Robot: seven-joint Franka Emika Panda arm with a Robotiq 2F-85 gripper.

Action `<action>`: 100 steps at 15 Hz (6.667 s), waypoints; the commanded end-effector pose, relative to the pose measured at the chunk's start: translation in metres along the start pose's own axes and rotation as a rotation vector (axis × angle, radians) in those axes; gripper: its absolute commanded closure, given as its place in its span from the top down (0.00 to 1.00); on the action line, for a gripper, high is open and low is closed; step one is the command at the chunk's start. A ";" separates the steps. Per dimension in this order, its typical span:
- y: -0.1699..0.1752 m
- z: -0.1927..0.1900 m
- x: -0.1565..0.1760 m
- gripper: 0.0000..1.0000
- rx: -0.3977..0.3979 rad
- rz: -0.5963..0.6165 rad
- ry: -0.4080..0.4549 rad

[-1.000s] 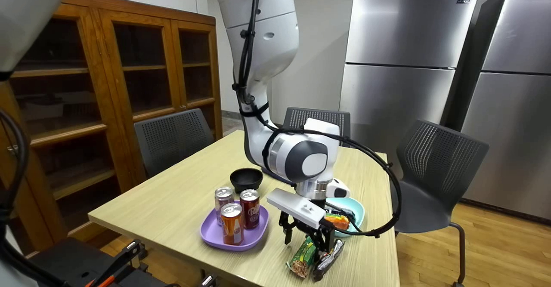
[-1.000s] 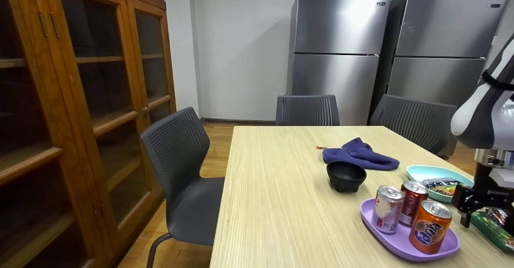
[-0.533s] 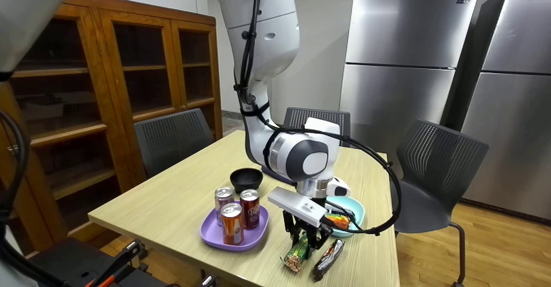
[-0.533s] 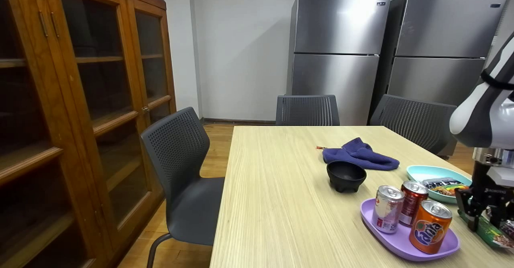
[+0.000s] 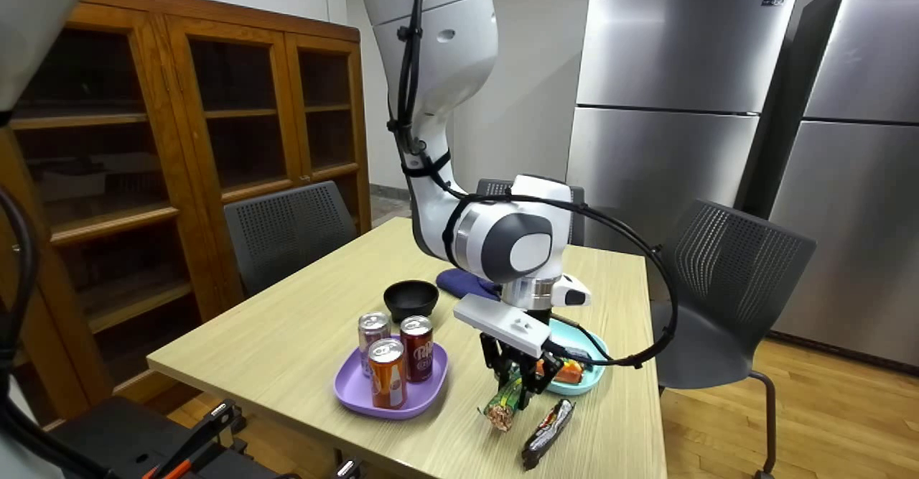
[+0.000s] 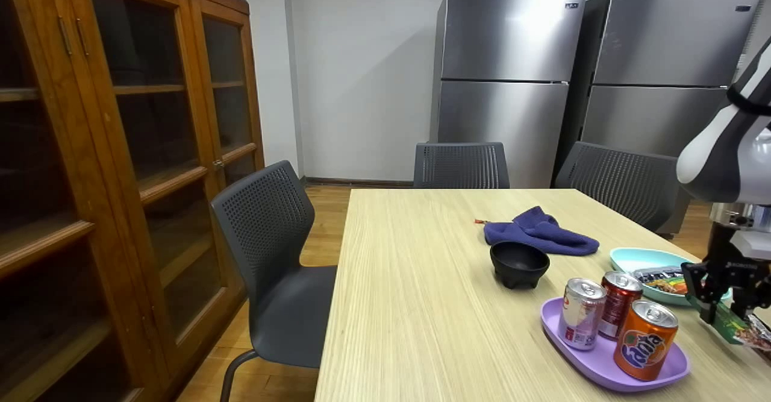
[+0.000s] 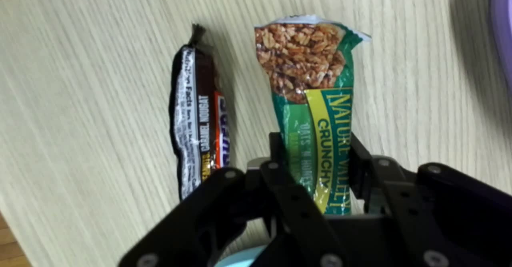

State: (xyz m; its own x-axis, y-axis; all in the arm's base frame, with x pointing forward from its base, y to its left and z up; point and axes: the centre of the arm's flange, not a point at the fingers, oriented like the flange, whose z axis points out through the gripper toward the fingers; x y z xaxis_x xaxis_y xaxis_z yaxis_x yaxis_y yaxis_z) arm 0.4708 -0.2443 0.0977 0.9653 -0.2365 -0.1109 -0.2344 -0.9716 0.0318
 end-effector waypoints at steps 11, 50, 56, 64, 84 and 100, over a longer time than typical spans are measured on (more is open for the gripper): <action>-0.025 -0.059 0.030 0.13 0.119 0.373 0.187; -0.006 -0.018 0.139 0.86 0.297 1.239 0.391; -0.003 -0.043 0.127 1.00 0.308 1.192 0.423; 0.014 -0.083 0.085 1.00 0.239 0.926 0.387; 0.048 -0.066 -0.041 1.00 -0.054 0.282 0.135; 0.048 -0.022 -0.025 1.00 -0.095 0.247 0.055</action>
State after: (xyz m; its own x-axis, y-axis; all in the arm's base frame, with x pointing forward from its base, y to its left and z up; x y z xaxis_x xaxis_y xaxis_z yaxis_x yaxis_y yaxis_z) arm 0.4258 -0.2803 0.1303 0.8806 -0.4739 -0.0058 -0.4687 -0.8726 0.1374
